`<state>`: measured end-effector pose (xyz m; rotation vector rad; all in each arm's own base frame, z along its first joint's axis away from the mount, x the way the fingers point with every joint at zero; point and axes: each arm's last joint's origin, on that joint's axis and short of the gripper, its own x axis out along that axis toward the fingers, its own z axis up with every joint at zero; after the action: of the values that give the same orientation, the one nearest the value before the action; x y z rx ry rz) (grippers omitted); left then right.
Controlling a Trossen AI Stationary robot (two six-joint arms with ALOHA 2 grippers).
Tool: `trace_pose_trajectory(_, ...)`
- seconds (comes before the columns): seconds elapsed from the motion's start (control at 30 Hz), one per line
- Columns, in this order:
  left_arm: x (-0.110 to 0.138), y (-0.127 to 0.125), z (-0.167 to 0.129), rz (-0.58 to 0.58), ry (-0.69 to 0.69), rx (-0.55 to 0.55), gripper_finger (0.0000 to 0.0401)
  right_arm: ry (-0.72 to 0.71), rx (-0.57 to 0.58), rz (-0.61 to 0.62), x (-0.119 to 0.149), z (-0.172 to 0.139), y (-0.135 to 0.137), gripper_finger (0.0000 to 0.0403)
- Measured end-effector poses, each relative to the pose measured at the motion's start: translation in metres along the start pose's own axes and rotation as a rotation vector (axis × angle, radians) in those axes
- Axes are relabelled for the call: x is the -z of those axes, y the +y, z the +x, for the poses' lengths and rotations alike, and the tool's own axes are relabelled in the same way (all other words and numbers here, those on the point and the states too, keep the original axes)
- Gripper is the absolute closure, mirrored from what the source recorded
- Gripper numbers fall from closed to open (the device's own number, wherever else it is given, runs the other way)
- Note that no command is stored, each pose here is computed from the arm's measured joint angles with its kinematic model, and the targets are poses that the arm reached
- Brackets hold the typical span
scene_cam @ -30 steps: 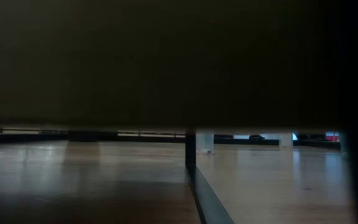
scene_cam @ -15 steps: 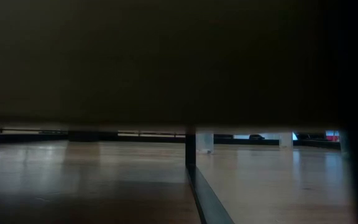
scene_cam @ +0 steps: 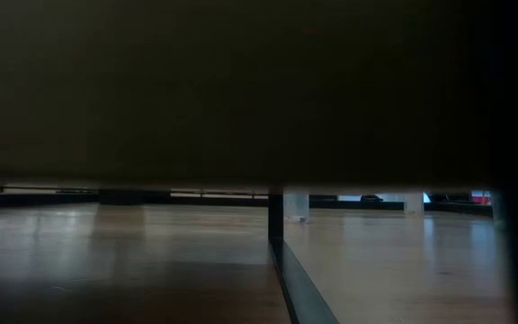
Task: Pick and place medicine bottles onto shelf by color
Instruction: Put the top left green pill bottle on the shelf
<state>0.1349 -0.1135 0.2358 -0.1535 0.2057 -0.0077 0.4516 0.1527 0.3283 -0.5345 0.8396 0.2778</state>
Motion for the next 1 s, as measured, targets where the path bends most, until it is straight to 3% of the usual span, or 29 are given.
trace_pose_trajectory(0.17,0.0,0.0,0.0,0.003,0.002,-0.001,0.0243,-0.029,-0.001,0.008,-0.002,-0.023,-0.003,0.028)
trace_pose_trajectory(0.73,-0.002,-0.002,0.0,-0.016,0.001,0.053,0.0243,-0.052,-0.031,-0.02,-0.006,-0.024,0.007,0.028)
trace_pose_trajectory(1.0,-0.007,-0.004,0.0,-0.064,-0.041,0.075,0.0243,-0.165,-0.088,-0.027,-0.014,-0.014,0.01,0.028)
